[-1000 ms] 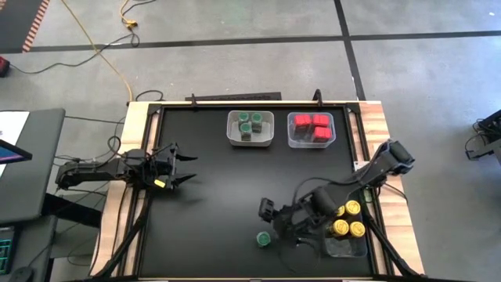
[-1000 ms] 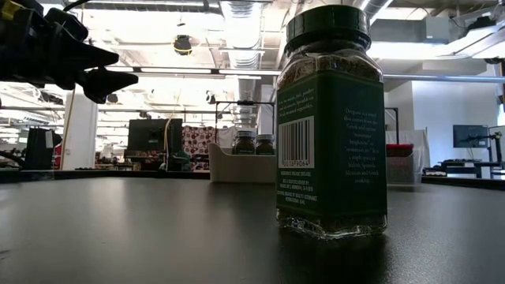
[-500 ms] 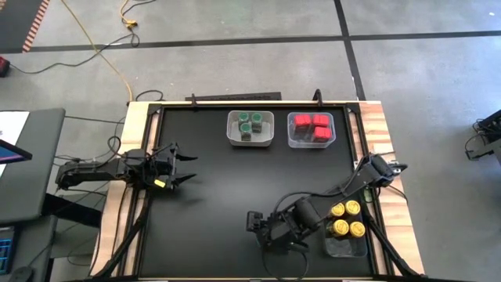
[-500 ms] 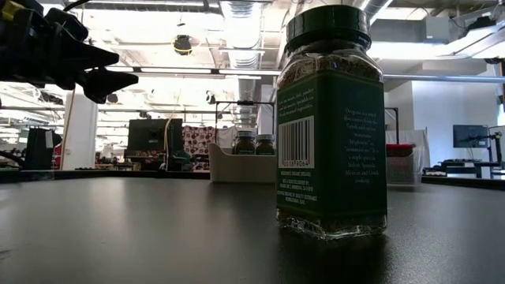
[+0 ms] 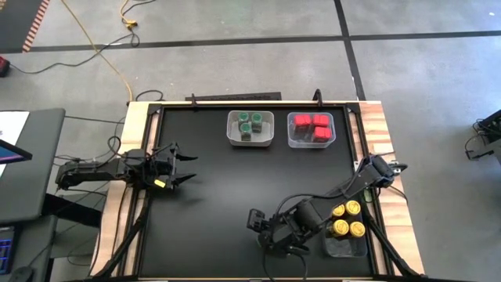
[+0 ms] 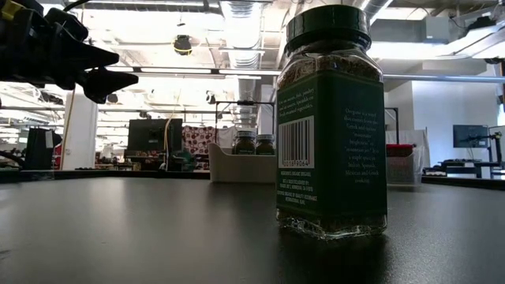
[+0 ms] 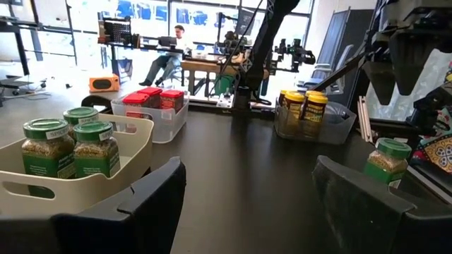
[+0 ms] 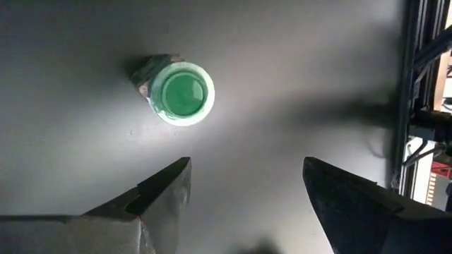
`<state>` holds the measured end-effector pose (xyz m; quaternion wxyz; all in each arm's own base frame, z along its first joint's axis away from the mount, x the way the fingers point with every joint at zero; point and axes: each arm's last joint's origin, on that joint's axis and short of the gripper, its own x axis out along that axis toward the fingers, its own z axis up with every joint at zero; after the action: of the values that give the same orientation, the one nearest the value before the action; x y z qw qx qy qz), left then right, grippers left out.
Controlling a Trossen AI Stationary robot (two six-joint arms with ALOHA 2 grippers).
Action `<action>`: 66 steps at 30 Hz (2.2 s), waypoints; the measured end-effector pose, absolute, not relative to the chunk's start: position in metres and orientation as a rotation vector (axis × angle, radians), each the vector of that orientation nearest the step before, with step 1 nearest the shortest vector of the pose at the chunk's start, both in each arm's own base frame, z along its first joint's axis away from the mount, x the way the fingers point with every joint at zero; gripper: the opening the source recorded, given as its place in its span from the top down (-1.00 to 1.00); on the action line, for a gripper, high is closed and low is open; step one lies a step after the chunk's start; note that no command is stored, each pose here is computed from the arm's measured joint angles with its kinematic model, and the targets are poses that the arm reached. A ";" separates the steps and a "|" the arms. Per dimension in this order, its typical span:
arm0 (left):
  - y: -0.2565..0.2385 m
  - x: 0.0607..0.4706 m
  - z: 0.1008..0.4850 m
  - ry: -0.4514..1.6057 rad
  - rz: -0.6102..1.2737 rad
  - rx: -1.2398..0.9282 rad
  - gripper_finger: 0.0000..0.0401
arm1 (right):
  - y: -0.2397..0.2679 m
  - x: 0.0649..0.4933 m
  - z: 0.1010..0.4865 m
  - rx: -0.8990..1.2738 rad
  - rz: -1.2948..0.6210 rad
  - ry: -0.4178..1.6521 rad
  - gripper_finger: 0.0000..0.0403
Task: Sort spices by type
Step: Put the green seasoning bottle into the white bin
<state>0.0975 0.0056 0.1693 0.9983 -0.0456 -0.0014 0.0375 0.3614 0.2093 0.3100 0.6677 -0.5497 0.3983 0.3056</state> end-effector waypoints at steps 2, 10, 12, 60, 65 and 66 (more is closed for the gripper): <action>0.006 0.098 0.169 -0.003 0.075 -0.091 -0.48 | 0.209 0.362 0.310 -1.239 0.687 0.896 -0.52; 0.006 0.098 0.169 -0.003 0.075 -0.091 -0.48 | 0.206 0.364 0.310 -1.232 0.677 0.894 -0.52; 0.006 0.098 0.169 -0.003 0.075 -0.092 -0.48 | 0.206 0.364 0.310 -1.232 0.676 0.895 -0.52; 0.006 0.098 0.169 -0.003 0.075 -0.092 -0.48 | 0.204 0.361 0.272 -1.758 1.325 0.597 -0.53; 0.006 0.098 0.169 -0.003 0.074 -0.092 -0.48 | 0.204 0.362 0.270 -1.772 1.328 0.575 -0.72; 0.006 0.098 0.169 -0.003 0.075 -0.092 -0.48 | 0.205 0.362 0.270 -1.771 1.325 0.570 -0.79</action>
<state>0.0975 0.0056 0.1693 0.9982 -0.0458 -0.0014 0.0373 0.3621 0.2046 0.2699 0.4155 -0.7052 0.2271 0.5277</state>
